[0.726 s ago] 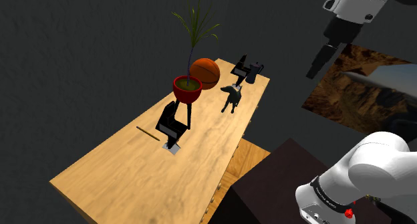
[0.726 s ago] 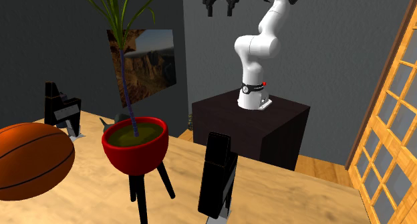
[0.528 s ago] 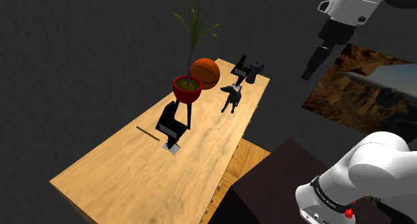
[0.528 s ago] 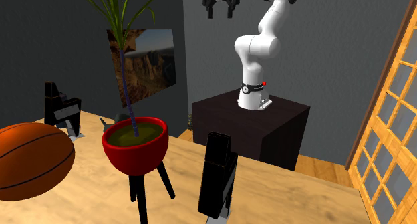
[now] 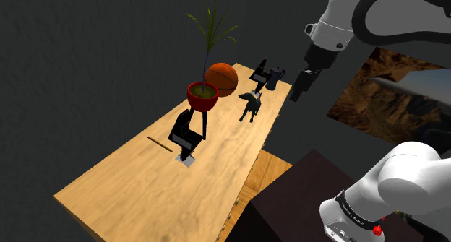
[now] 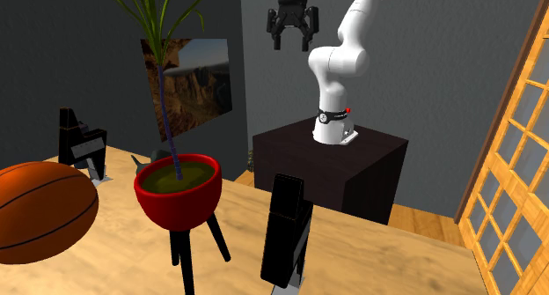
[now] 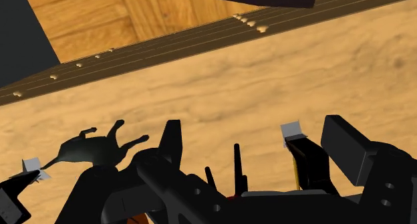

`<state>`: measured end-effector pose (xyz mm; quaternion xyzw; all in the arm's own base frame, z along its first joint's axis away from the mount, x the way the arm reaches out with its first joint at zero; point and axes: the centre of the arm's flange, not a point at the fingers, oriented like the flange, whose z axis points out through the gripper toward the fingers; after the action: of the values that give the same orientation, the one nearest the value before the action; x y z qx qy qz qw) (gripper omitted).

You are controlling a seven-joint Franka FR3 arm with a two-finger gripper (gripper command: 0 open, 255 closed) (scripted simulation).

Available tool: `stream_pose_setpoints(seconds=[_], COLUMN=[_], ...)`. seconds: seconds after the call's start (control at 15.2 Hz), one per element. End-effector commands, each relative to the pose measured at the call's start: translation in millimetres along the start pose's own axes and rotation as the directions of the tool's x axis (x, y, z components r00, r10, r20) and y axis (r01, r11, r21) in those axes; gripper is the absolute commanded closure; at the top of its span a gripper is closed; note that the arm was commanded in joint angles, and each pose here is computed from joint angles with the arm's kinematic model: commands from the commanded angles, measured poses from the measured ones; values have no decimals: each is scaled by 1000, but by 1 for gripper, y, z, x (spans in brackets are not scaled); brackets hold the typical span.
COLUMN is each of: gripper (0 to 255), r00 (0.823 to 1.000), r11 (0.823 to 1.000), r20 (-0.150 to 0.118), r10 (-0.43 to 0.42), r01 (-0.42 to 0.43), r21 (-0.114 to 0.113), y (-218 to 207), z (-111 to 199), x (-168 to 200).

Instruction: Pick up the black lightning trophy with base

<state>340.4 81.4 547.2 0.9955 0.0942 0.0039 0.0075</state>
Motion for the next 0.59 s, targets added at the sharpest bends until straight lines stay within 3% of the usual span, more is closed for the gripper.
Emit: stream_pose_setpoints(seconds=[0.0, 0.53], gripper=[0, 0], r00=[1000, 1000], r11=[1000, 1000], r20=[-3, -7], r10=[0, -5], r01=[0, 5], r21=[1, 3], y=[-12, -64], z=[14, 80], x=[18, 82])
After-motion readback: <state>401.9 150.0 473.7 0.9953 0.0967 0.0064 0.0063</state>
